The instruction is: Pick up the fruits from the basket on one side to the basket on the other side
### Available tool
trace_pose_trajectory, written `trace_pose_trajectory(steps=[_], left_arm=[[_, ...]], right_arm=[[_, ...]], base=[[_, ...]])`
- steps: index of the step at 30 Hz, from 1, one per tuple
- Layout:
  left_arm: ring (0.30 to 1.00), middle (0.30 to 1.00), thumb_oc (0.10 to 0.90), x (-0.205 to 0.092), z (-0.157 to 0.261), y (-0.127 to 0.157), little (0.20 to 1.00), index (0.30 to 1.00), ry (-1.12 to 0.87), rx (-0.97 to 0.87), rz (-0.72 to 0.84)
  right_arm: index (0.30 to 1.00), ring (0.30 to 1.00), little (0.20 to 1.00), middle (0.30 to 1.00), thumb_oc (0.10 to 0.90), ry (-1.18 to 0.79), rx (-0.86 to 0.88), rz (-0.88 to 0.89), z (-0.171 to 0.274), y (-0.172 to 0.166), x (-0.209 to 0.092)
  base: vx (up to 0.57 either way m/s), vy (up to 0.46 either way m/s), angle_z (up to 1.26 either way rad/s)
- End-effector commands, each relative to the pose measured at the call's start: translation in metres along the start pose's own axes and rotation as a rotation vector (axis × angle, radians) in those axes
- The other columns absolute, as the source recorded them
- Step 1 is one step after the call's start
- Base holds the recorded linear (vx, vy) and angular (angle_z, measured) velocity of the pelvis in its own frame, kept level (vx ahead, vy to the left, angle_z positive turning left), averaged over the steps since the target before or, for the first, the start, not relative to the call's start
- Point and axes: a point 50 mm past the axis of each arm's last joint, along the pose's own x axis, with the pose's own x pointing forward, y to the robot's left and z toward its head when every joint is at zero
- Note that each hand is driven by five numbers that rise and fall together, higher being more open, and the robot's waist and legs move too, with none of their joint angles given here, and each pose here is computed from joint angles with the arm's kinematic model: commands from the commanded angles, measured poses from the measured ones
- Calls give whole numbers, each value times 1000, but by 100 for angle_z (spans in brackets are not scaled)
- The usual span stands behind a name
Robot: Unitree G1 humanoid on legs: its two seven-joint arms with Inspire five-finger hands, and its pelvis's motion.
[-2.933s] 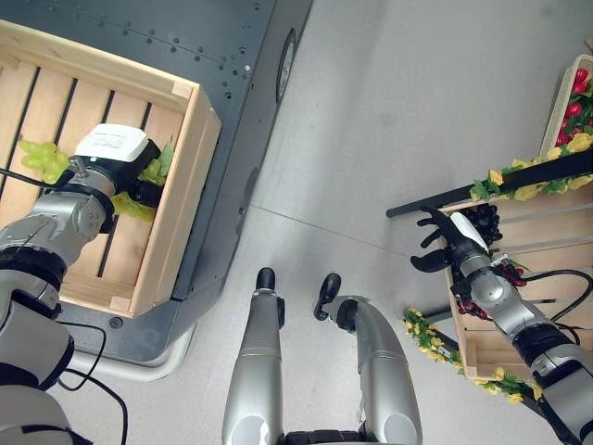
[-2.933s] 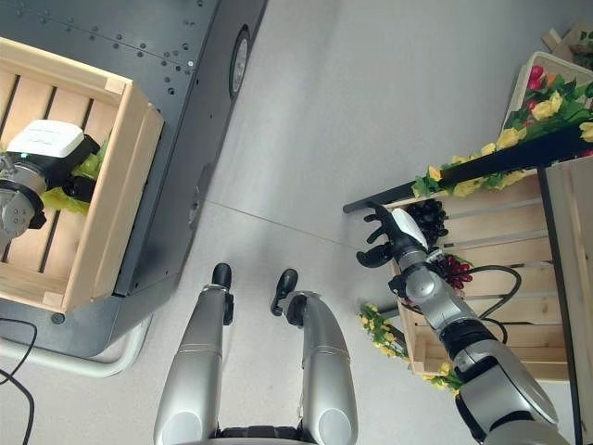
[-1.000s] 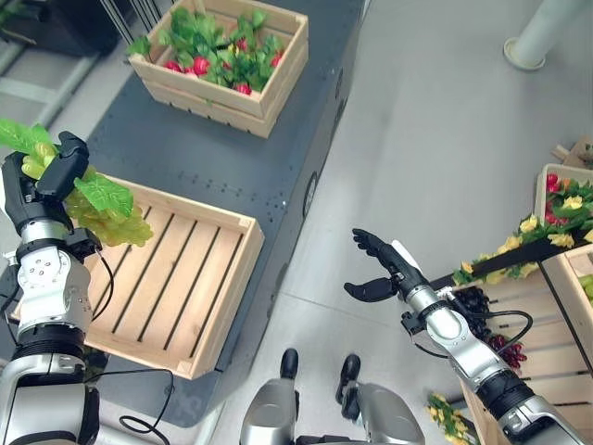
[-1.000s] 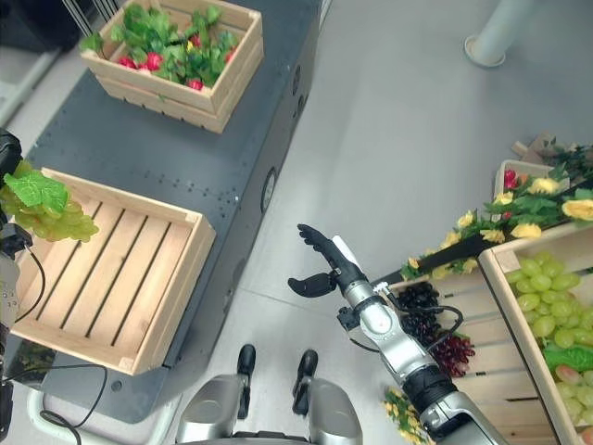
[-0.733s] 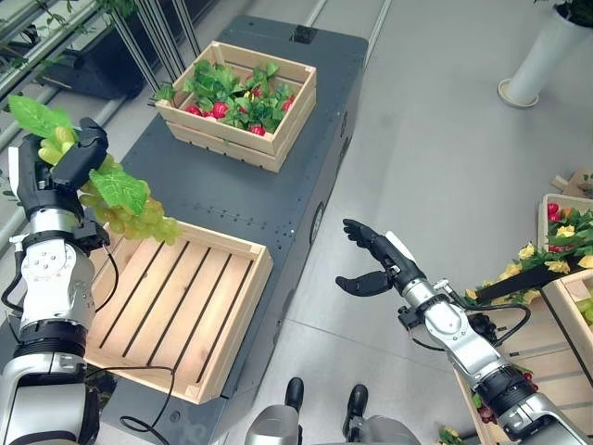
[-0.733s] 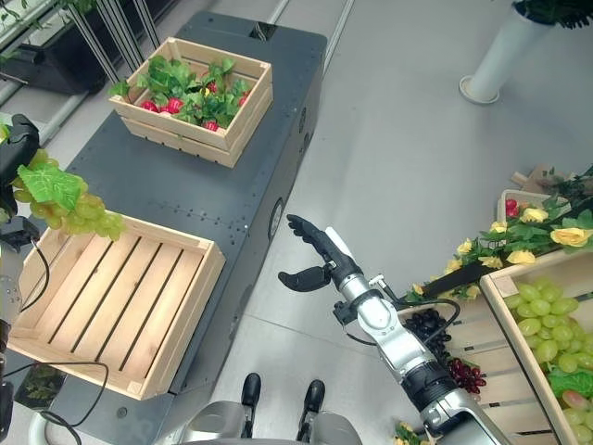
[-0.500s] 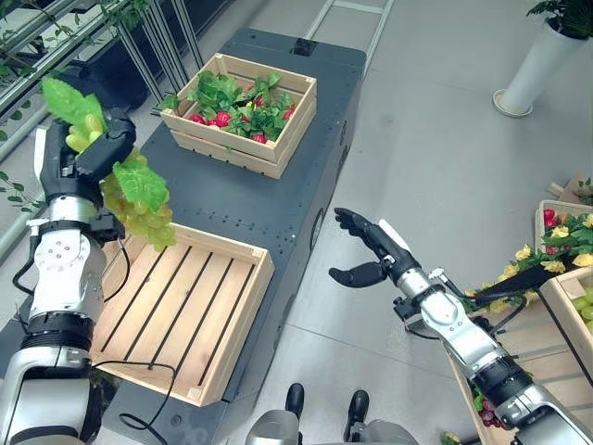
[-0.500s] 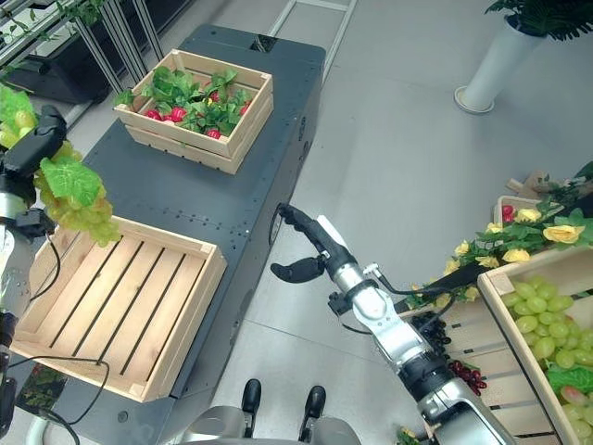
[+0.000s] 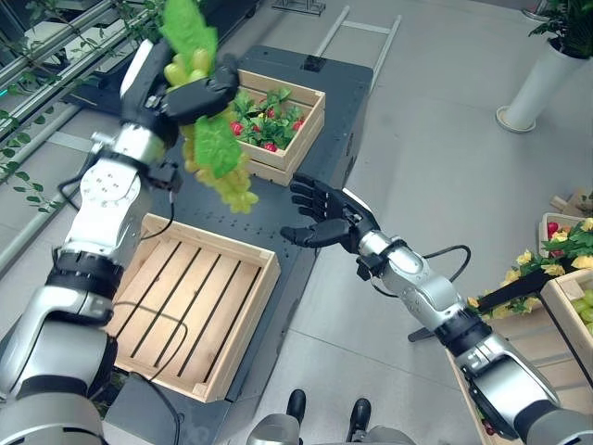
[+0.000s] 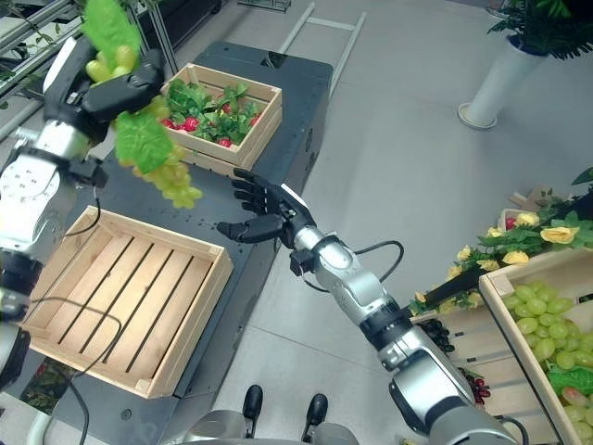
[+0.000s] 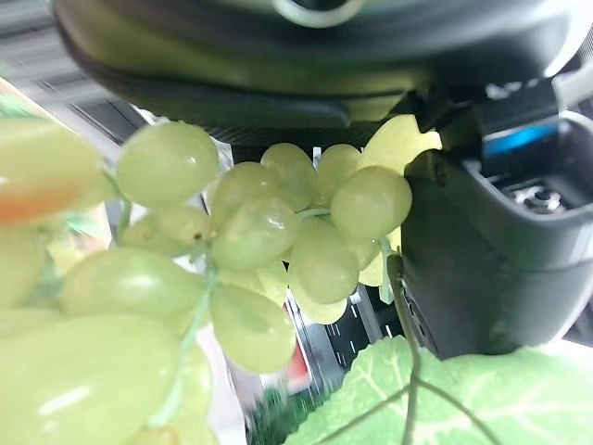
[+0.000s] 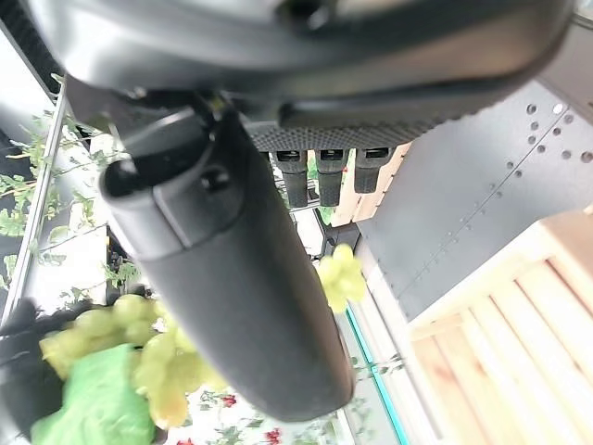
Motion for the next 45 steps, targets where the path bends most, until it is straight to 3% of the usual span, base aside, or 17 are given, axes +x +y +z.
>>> trace_pose_trajectory(steps=[1,13,21,45], left_arm=[[300,300,400,18,32,10,300,300,-143,-33,43],[300,300,400,40,35,-30,300,300,-161,-117,-93],[300,300,400,45,28,-39,300,300,-127,-135,-150],[300,300,400,62,46,-69,300,300,-223,-294,-200]], right_arm=[[900,900,900,900,800,-89,124,52,19,10,14],[900,900,900,900,800,-141,153,13,58,23,39],[900,900,900,900,800,-180,122,-3,82,18,44],[900,900,900,900,800,-14,149,168,67,40,59]], base=[[2,-41,1],[0,-4,0],[0,0,0],[0,0,0]])
